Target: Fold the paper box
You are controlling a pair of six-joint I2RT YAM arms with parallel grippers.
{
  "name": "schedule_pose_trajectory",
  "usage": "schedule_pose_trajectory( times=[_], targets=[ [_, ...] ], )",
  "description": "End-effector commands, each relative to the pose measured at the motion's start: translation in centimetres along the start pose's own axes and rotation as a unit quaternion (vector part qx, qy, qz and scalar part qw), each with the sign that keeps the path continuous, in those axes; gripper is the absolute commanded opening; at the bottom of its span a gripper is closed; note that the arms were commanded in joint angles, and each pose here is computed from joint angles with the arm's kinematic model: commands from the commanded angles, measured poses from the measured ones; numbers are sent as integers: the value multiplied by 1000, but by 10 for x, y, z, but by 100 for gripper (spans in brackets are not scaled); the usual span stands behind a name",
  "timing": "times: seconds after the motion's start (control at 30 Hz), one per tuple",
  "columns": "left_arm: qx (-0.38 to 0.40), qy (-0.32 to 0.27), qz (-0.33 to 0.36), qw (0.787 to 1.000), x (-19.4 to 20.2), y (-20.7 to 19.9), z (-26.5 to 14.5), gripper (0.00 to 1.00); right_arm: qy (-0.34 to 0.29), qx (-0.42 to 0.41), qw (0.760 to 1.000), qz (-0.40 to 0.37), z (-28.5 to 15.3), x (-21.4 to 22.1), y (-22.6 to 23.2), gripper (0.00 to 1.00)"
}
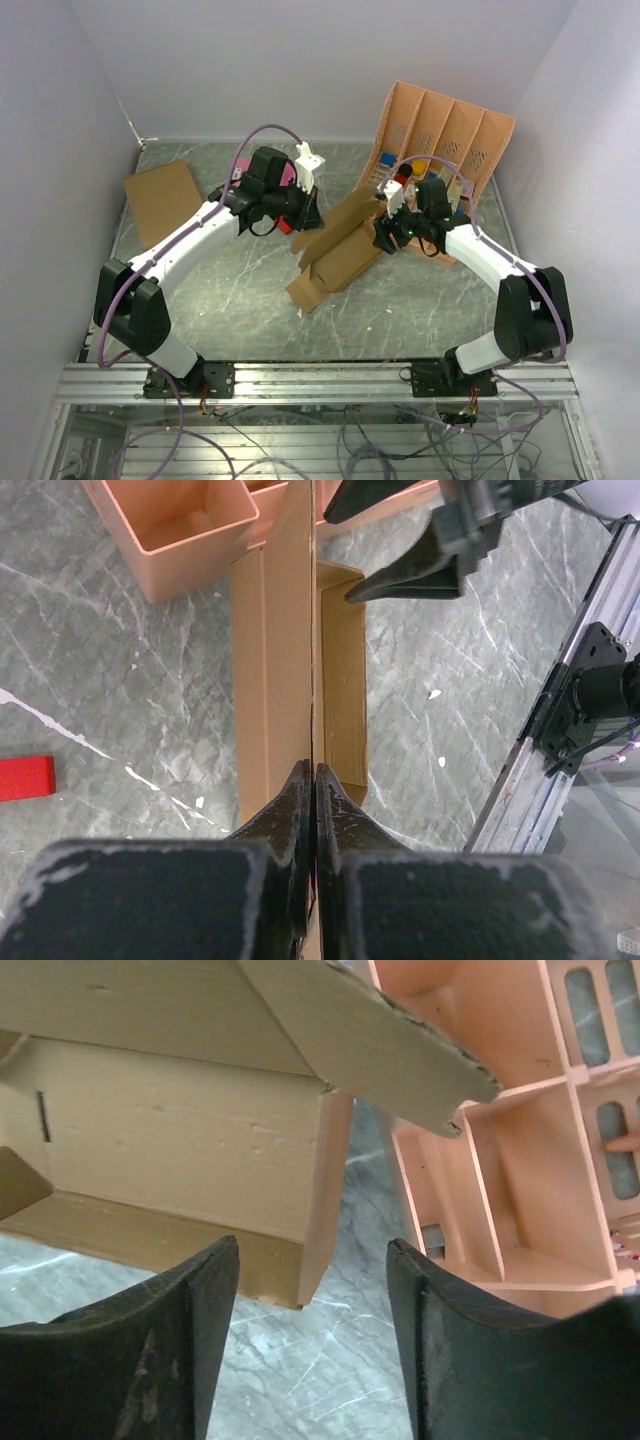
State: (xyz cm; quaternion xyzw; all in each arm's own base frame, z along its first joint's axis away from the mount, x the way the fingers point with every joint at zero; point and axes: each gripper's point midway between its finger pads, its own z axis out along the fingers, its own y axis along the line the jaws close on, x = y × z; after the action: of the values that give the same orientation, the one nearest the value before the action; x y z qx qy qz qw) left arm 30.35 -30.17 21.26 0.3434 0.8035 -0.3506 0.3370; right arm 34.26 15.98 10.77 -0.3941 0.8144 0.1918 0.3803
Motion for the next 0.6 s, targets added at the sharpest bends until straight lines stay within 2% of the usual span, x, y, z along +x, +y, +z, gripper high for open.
schedule_pose_trajectory(
  times=[0.0, 0.27, 0.37, 0.57],
  targets=[
    [25, -31, 23, 999, -22, -15, -11, 7, 8, 39, 999, -13, 12, -7, -11, 56],
    [36, -38, 20, 998, -25, -20, -13, 7, 24, 71, 997, -23, 29, -1, -12, 30],
    [37, -41, 17, 998, -25, -20, -14, 7, 30, 79, 996, -23, 34, 4, -13, 28],
    [39, -41, 11, 998, -21, -17, -16, 7, 42, 80, 996, -21, 45, 15, -15, 29]
  ],
)
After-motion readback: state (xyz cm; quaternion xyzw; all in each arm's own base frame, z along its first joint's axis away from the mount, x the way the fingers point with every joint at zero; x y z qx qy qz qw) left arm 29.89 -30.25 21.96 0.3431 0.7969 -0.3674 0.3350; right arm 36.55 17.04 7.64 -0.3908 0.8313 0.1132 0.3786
